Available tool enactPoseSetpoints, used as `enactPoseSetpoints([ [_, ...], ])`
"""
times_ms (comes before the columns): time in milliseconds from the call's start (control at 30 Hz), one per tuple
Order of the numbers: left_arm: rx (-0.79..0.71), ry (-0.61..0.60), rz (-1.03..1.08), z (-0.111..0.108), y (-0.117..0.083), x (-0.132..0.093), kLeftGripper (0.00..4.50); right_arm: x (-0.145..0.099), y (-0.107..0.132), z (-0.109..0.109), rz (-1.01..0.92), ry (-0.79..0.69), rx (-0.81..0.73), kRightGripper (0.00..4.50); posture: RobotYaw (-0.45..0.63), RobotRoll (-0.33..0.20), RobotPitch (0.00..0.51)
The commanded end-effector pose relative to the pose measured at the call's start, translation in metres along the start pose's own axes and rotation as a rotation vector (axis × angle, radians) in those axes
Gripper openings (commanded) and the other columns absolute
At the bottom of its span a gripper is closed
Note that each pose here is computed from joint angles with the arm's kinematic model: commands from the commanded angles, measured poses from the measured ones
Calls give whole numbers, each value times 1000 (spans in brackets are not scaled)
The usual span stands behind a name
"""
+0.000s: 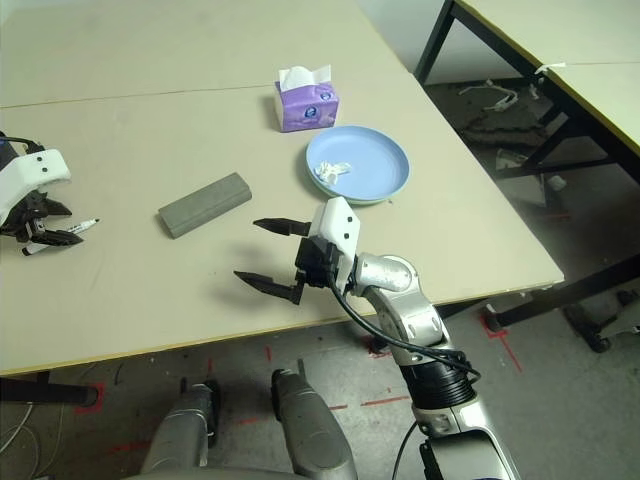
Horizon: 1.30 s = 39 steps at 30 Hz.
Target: Organize and tidy the items on the table.
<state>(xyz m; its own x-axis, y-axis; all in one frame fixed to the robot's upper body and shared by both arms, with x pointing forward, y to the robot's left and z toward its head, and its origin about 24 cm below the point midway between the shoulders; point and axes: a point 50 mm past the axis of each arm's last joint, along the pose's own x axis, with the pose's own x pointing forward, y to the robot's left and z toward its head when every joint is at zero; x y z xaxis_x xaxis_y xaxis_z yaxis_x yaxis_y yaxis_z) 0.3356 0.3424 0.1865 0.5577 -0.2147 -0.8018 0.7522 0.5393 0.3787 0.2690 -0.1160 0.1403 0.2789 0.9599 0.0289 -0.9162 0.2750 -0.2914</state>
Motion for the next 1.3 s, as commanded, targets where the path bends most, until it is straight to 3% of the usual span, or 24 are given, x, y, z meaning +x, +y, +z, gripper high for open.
enactPoseSetpoints([
  [33,-21,-15,-38,-5,-1,-8,1226,3,2,1,28,0,-2,4500,-248,0,220],
  [133,-6,-53,-105,-1,-3,-18,298,4,2,0,33,-4,1,4500,-237,0,218],
  [300,8,-108,-175,4,-8,-38,289,6,2,0,41,-10,3,4500,-225,0,216],
  [467,-62,-474,-203,30,-13,-76,289,8,1,-1,51,-17,2,4500,-215,0,213],
  [567,-118,-684,-99,33,-12,-94,289,9,0,0,41,-30,9,4500,-215,0,213],
  [733,-309,-861,351,0,1,-121,289,11,-8,1,-37,-57,39,4500,-182,0,214],
  [933,-437,-853,759,-44,-6,-131,289,14,-20,0,-151,-48,32,4500,-139,0,212],
  [1133,-475,-867,980,-56,-4,-133,289,18,-22,-5,-158,-23,25,4500,-115,0,213],
  [1300,-454,-900,1039,-44,14,-127,289,20,-18,-7,-125,-6,9,4500,-120,0,220],
])
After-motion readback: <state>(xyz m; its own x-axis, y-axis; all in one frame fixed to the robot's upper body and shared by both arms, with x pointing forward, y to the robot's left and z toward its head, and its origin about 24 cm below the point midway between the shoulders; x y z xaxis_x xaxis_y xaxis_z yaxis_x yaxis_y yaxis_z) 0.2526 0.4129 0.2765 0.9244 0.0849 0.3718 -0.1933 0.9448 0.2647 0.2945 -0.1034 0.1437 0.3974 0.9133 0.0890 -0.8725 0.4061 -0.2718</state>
